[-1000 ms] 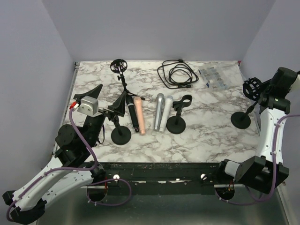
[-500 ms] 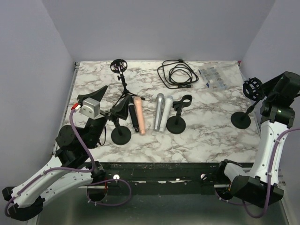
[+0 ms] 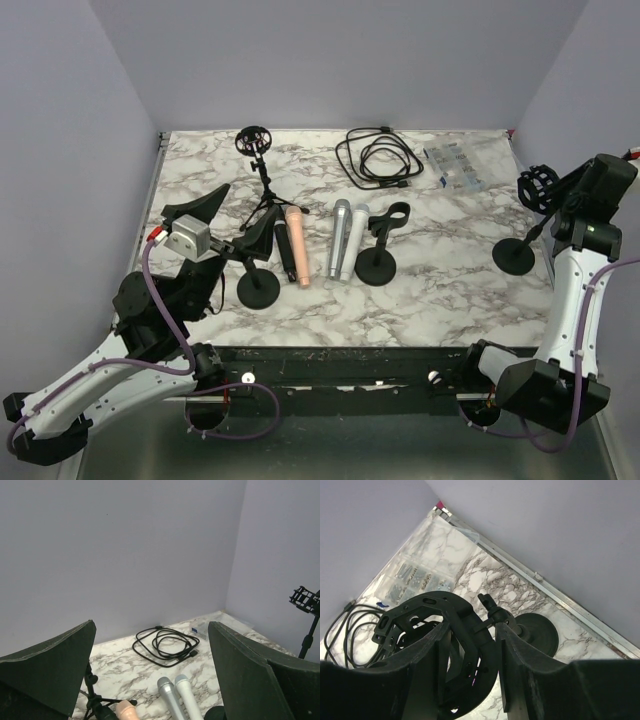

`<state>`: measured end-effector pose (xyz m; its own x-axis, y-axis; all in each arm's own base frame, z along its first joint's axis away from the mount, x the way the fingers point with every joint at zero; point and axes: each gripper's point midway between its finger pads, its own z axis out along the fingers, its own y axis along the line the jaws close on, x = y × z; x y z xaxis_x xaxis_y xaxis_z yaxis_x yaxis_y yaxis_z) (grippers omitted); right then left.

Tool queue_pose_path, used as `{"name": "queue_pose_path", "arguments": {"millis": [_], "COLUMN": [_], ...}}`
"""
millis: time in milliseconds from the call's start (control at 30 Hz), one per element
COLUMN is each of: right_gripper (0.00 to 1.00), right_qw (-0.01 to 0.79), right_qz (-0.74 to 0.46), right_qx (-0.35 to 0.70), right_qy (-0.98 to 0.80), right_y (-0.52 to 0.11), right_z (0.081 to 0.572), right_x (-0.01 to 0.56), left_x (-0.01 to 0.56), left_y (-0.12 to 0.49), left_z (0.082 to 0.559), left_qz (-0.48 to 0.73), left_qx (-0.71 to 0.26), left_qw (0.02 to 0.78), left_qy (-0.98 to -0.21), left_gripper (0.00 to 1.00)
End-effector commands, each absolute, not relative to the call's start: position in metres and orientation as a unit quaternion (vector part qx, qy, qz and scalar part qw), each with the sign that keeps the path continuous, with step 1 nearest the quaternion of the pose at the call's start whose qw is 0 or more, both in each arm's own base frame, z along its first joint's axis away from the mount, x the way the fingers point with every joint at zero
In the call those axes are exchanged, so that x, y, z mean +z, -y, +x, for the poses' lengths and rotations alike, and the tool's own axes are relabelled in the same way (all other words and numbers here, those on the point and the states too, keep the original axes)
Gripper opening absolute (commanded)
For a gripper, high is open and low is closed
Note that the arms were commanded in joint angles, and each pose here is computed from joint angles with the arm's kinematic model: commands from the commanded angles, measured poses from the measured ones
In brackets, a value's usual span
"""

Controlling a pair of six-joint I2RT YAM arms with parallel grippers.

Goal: Remove the microphone from the stand

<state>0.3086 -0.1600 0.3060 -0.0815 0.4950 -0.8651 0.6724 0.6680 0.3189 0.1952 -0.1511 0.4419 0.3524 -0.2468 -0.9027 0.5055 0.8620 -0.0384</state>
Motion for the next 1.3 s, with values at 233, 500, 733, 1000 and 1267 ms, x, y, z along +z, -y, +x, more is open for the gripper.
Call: {"name": "queue_pose_path", "arguments": {"millis": [233,500,733,1000,1267], "right_gripper": [0.41,0.39,0.37,0.35,0.34], "right_qw": [0.484,0.445,0.423,0.393,0.38], "right_qz": [0.411,0.423,0.426,0.436,0.44], "right_qx": [-0.122,-0.148,-0.15,-0.146,-0.145], "right_qy": [-0.763,-0.775,-0.785,-0.796,-0.8], "right_y": [0.169,0.179,0.181,0.177,0.173], "right_z": [0.294,0.287,0.286,0.279,0.273], "right_x": [0.255,0.219,0.196,0.162,0.149], "left_x": [0.445,0.446,0.445,0.446,0.445], "left_y": [0.144,0.143,0.142,0.142,0.142], "left_z": [0.194,0.194,0.195,0.194,0.195], "left_qz": [0.111,0.11,0.11,0.109,0.11], "left_qx": [-0.226,-0.222,-0.22,-0.221,-0.22], "left_qw": [0.82,0.822,0.822,0.823,0.822], "left_qy": [-0.513,-0.512,-0.513,-0.512,-0.513], "left_gripper": [0.98,0.98,0.98,0.99,0.98]}}
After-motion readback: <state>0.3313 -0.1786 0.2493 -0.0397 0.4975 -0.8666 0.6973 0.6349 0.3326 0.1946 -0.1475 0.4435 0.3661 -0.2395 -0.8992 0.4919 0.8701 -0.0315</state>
